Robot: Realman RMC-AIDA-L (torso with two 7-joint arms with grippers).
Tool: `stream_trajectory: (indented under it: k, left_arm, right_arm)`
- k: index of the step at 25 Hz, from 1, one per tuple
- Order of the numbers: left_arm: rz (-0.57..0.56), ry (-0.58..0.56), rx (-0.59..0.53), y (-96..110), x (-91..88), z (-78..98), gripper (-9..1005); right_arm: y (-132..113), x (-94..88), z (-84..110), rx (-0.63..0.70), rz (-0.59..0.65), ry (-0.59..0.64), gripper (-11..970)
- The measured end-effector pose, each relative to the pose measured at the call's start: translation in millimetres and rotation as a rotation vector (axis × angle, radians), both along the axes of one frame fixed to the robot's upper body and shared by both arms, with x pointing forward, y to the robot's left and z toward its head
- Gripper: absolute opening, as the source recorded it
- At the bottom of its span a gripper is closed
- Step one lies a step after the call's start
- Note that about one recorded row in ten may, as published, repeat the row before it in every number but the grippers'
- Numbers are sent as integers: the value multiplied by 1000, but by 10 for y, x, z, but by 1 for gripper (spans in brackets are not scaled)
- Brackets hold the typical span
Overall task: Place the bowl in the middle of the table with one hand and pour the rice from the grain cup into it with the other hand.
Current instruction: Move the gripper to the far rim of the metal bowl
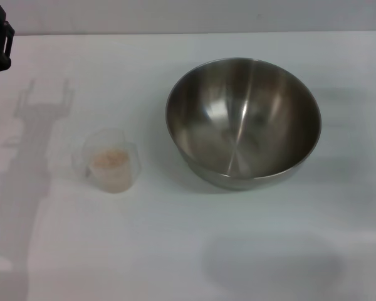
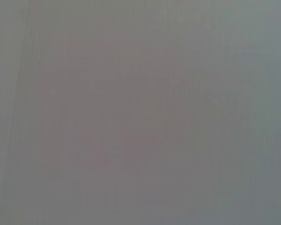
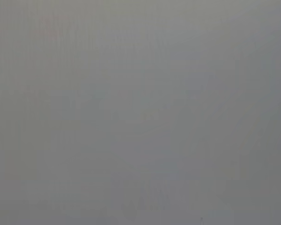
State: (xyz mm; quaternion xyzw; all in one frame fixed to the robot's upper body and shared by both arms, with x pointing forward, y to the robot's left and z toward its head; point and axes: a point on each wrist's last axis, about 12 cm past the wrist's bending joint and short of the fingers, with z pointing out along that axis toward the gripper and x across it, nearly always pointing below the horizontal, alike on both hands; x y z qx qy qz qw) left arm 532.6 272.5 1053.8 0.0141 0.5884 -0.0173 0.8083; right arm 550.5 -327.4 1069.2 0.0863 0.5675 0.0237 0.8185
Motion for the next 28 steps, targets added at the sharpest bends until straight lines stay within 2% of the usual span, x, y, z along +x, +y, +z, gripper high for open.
stream_trajectory:
  k: [9, 13, 14, 17, 19, 28]
  left_arm:
    - [-1, -3, 0, -5, 6, 6, 691]
    - [-2, -2, 1, -7, 9, 6, 691]
    - [-2, -2, 1, -8, 11, 7, 691]
    - [-2, -3, 1, -8, 11, 8, 691]
    - [-3, -3, 1, -9, 12, 10, 691]
    - [-3, -6, 1, -11, 15, 13, 690]
  right_arm:
    - [2, 4, 3, -2, -1, -1, 714]
    - [37, 12, 8, -79, -15, 4, 714]
    - [83, 22, 11, -149, -37, 8, 714]
    - [146, 57, 15, -225, -62, 21, 713]
    - [159, 74, 13, -229, -62, 28, 713]
    - [311, 360, -52, -159, 13, 182, 714]
